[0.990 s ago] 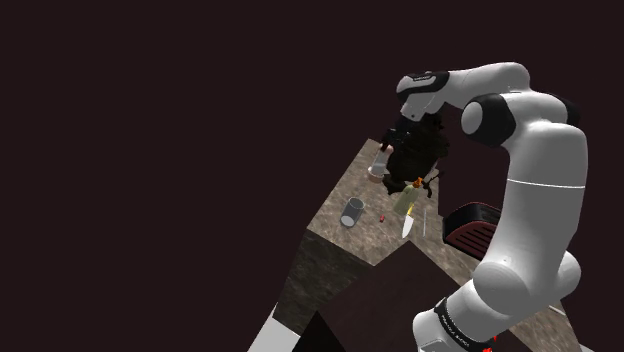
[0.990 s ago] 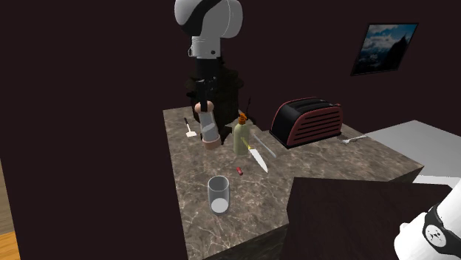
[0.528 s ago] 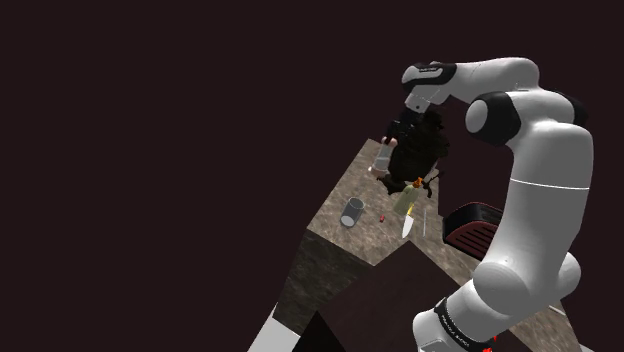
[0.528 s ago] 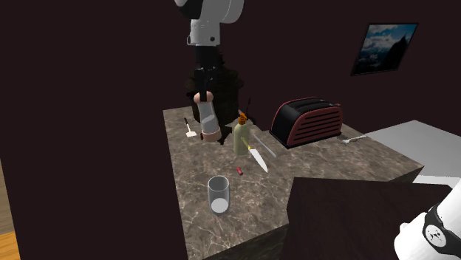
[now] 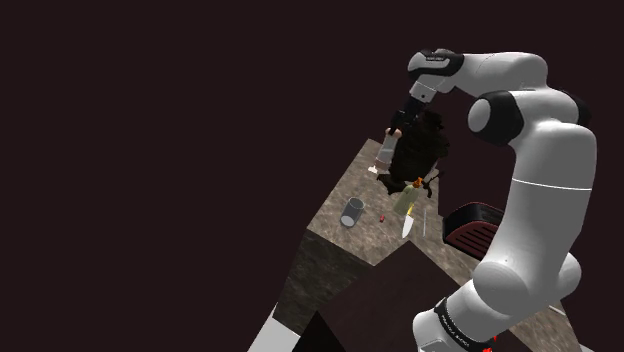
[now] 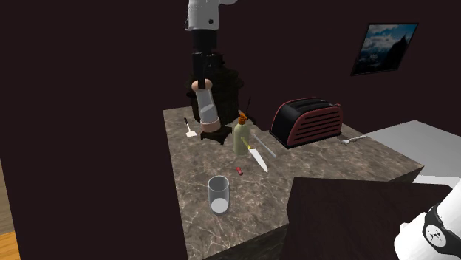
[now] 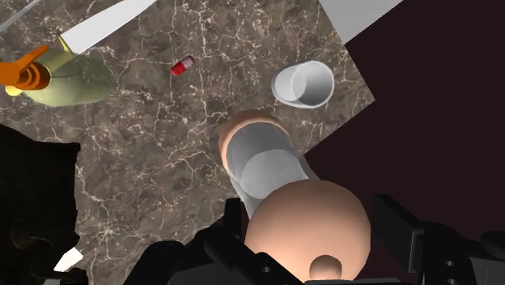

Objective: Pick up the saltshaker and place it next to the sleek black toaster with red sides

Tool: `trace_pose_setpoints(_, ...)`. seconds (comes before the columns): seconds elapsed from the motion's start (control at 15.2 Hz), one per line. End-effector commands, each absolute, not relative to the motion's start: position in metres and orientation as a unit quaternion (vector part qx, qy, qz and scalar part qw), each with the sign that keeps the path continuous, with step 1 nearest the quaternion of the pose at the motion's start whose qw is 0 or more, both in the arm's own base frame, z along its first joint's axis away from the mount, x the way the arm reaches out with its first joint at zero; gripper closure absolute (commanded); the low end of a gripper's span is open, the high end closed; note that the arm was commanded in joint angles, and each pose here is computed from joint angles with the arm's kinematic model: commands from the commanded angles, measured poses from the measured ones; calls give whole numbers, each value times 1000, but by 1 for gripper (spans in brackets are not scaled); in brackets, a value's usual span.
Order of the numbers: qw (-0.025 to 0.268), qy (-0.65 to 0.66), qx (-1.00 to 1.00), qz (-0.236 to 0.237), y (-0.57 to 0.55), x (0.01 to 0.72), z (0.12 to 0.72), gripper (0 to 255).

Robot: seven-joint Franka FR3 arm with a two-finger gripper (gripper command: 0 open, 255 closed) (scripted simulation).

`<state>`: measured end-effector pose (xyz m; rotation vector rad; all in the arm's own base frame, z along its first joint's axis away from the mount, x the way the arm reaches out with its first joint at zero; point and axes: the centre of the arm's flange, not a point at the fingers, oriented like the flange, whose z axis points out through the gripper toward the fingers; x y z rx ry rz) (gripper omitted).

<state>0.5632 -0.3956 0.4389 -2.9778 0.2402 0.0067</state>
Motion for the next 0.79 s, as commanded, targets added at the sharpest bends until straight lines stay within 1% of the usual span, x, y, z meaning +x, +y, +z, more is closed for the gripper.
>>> trace_pose_setpoints(0.0, 77, 80, -994, 2, -399, 549, 444, 255)
trace_pose_setpoints(0.73, 77, 80, -994, 2, -437, 409, 444, 255)
